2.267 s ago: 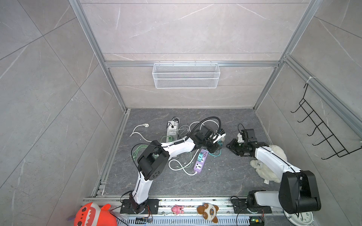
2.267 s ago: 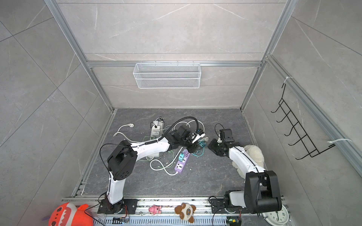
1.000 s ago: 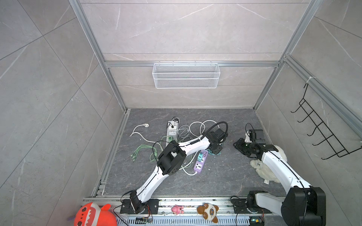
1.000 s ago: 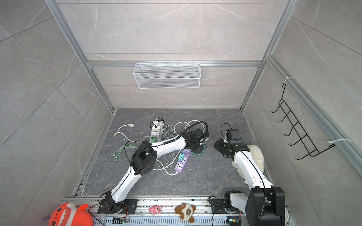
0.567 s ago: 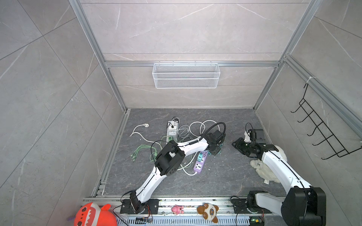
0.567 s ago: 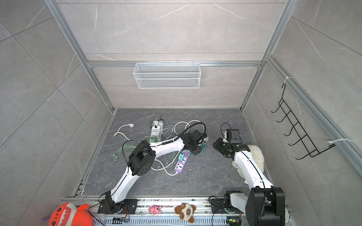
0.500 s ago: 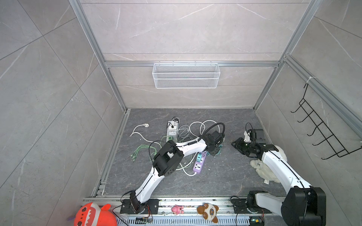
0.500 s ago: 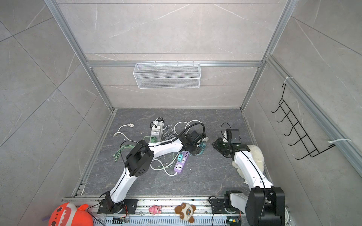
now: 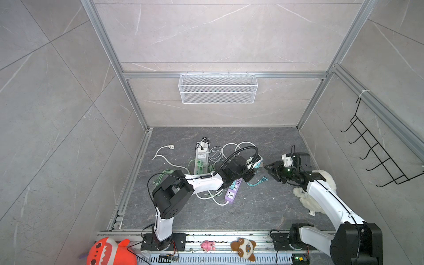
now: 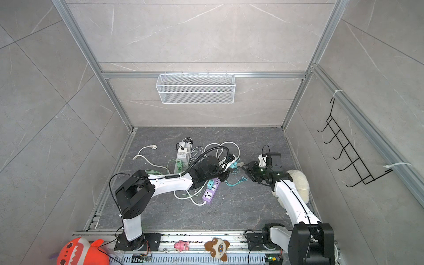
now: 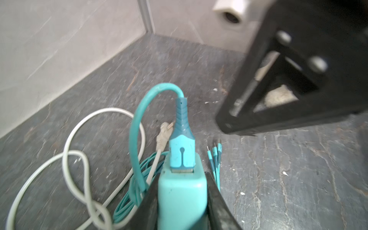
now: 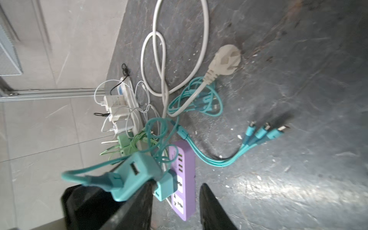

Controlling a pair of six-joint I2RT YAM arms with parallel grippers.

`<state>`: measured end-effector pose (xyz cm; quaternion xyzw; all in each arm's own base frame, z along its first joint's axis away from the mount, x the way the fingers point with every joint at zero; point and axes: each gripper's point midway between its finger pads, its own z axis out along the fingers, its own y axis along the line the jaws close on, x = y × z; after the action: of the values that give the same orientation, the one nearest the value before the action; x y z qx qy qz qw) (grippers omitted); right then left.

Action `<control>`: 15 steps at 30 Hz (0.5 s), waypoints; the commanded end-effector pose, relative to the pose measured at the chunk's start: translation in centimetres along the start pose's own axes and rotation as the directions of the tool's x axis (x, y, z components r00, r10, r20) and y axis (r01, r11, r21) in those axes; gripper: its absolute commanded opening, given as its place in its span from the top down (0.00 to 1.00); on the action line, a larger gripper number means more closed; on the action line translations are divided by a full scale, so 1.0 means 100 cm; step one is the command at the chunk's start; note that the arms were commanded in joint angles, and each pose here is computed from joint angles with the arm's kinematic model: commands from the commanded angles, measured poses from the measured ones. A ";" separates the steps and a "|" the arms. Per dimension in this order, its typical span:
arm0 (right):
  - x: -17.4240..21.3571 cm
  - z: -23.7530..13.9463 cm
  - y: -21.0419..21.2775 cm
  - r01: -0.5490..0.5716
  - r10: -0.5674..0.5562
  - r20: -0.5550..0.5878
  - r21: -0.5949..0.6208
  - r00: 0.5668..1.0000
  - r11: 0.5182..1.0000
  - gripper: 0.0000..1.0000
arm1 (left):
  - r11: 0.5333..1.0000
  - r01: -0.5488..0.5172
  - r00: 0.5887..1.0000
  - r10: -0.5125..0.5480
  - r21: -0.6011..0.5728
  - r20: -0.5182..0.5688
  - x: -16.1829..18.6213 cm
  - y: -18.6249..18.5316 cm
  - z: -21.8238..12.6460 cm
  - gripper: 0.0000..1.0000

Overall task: Insert the plug
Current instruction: 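Lift the teal charger with left gripper toward the right gripper while right approaches, then grasp the teal charger with right gripper from the left gripper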

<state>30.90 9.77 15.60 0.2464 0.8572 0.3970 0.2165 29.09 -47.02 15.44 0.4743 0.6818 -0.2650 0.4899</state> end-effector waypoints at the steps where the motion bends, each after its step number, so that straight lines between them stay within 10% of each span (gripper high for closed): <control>1: -0.001 -0.019 0.037 0.170 -0.169 0.013 -0.104 0.985 0.980 0.57 | 0.991 -0.101 0.973 0.080 0.084 0.215 -0.064 -0.014 -0.024 1.00; 15: 0.042 -0.062 0.081 0.551 -0.558 0.073 -0.308 0.827 0.776 0.53 | 0.725 0.023 0.979 -0.155 0.689 0.131 -0.073 -0.042 -0.097 1.00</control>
<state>27.08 12.17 23.17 0.0037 0.8411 0.4289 0.3295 24.73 -44.52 20.75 0.5326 0.5813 -0.4941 0.3664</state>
